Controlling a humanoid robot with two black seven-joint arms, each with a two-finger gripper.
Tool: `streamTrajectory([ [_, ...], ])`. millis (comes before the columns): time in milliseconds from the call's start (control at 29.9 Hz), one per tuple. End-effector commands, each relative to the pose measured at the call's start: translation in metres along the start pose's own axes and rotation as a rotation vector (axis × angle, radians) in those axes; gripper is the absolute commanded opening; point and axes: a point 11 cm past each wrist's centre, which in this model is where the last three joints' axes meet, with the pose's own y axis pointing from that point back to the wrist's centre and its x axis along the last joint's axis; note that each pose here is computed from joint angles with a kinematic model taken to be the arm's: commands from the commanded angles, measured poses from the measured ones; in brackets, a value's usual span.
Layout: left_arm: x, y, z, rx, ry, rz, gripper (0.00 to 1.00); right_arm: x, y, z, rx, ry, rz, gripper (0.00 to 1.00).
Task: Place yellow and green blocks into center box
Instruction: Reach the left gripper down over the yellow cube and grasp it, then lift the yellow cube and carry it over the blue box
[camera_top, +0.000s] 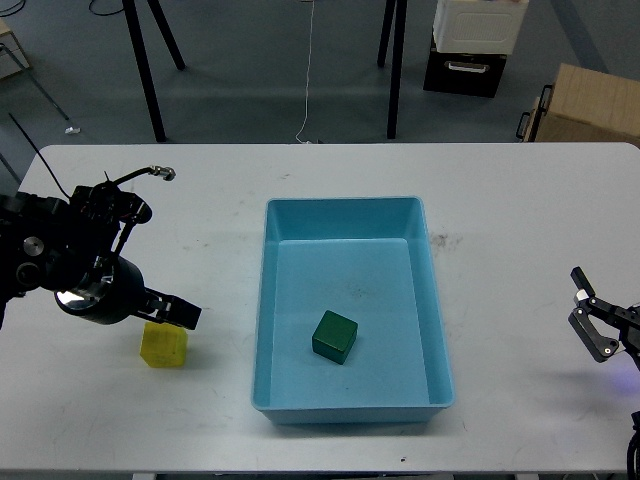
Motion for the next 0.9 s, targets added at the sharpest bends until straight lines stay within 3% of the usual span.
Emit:
streamTrajectory([
  [0, -0.001, -0.012, -0.006, -0.007, 0.029, 0.006, 1.00, 0.000, 0.000, 0.000, -0.001, 0.001, 0.000, 0.98],
  [802, -0.010, -0.053, -0.009, 0.042, 0.016, -0.029, 1.00, 0.001, 0.003, 0.001, -0.008, 0.006, 0.002, 0.98],
  [869, -0.013, -0.055, -0.013, 0.066, 0.006, -0.032, 0.97, 0.001, 0.003, 0.001, -0.008, 0.006, 0.004, 0.97],
])
